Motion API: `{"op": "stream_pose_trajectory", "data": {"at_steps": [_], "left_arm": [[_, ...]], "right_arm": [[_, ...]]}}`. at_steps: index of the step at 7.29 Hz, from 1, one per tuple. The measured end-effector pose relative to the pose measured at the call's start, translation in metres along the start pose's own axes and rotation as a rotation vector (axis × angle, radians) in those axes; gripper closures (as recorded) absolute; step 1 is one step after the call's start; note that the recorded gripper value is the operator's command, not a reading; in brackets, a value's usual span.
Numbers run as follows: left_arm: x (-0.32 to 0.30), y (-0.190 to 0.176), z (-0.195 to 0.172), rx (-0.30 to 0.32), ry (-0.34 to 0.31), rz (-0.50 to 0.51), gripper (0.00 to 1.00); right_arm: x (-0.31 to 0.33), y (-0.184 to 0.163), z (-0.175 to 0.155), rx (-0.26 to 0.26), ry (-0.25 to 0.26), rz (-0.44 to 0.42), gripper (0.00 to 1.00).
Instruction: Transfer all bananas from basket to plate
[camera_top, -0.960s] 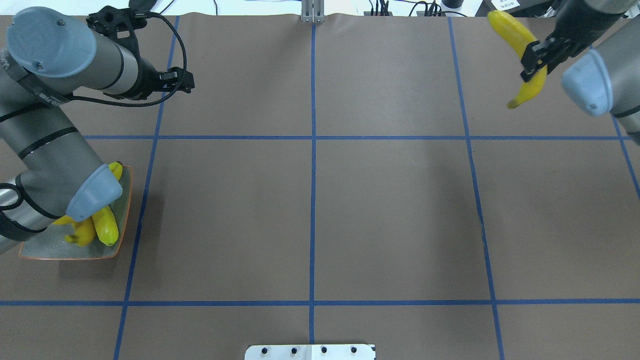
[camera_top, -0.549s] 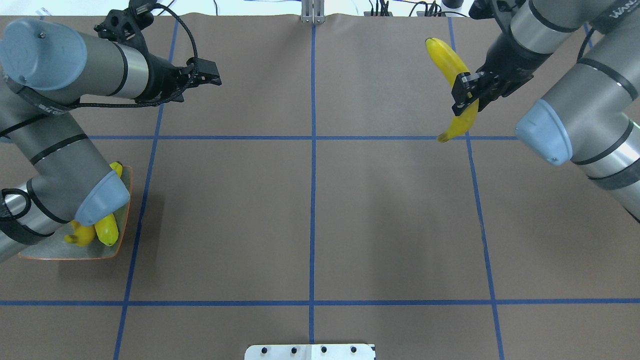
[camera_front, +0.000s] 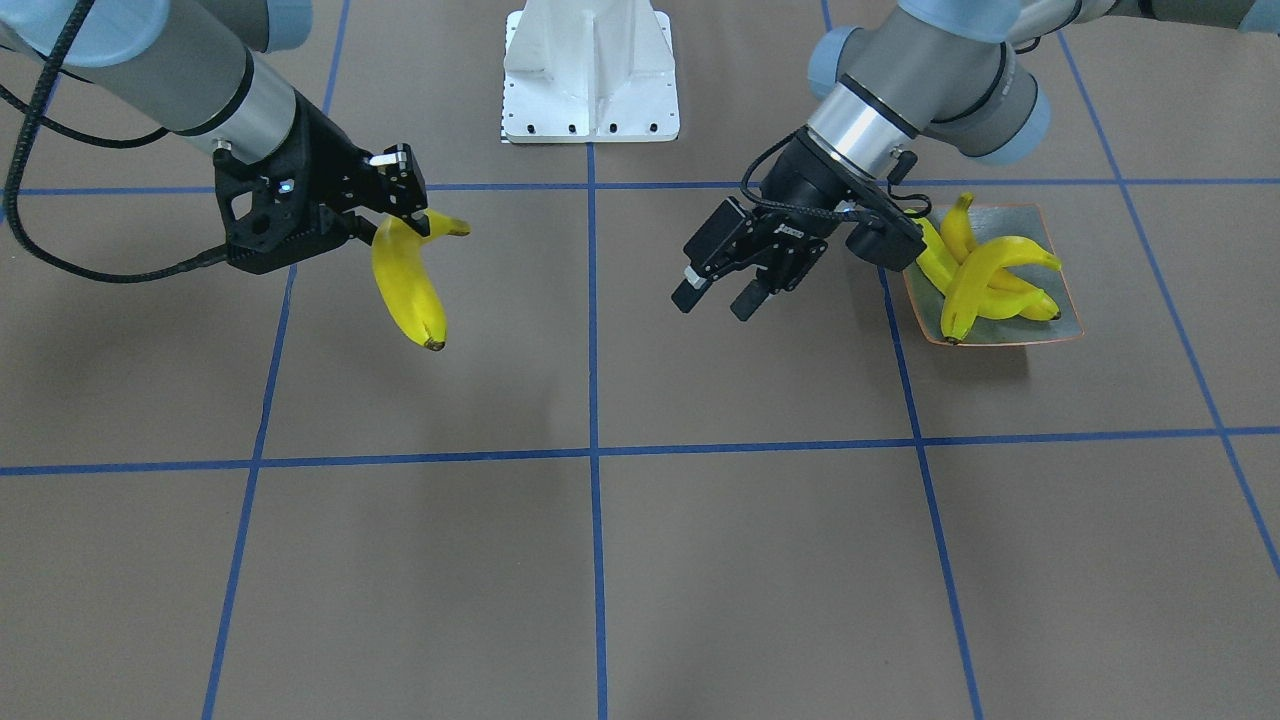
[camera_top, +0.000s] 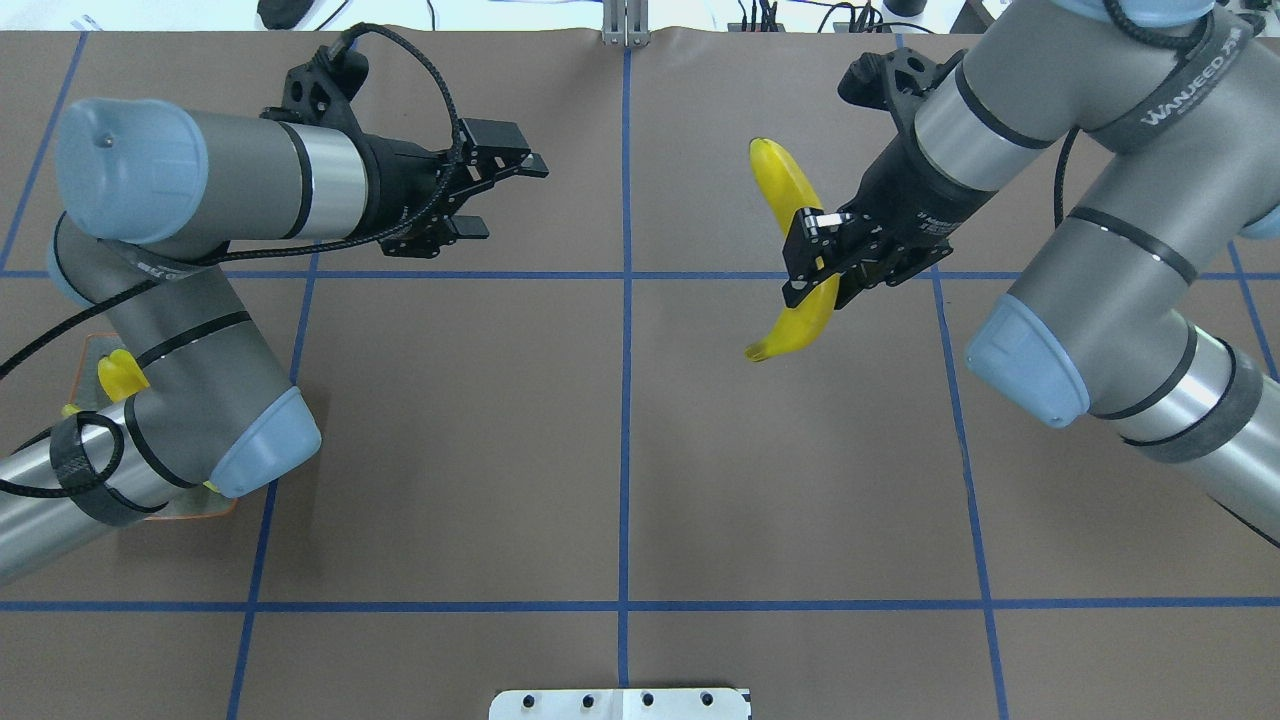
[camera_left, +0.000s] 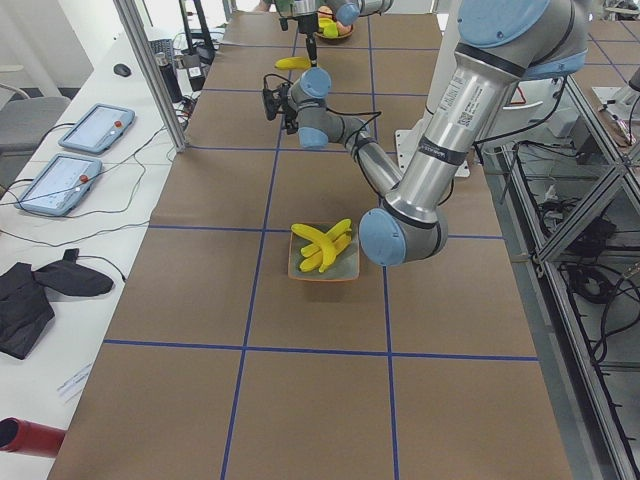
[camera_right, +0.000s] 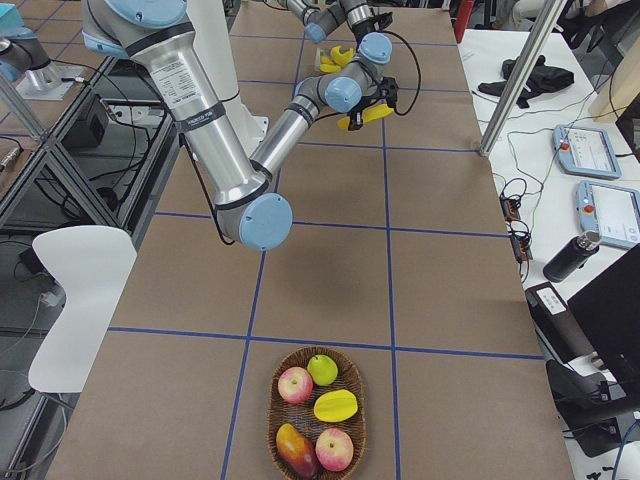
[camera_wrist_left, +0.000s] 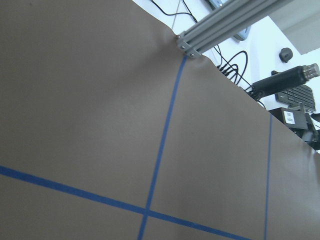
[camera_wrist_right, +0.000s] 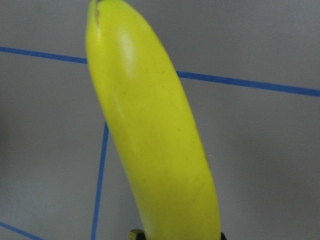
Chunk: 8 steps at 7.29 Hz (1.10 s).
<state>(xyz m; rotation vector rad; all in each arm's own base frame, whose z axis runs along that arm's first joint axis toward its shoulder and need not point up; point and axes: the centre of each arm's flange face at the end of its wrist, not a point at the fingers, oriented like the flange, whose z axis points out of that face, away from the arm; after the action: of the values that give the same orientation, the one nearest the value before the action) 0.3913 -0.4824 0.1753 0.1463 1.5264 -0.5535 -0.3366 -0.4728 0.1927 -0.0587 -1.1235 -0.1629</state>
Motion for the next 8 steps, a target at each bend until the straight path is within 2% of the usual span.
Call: {"op": "stream_pose_trajectory", "data": {"at_steps": [3,8], "left_arm": [[0.027,0.038,0.009,-0.068,0.048,-0.078,0.0],[0.05,0.065,0.018,-0.114,0.071,-0.142,0.0]], "right_arm": [[-0.046,0.014,0.021,-0.034,-0.049,-0.029,1.0],[-0.07,0.03,0.041,-0.068,-0.059,-0.041,1.0]]}}
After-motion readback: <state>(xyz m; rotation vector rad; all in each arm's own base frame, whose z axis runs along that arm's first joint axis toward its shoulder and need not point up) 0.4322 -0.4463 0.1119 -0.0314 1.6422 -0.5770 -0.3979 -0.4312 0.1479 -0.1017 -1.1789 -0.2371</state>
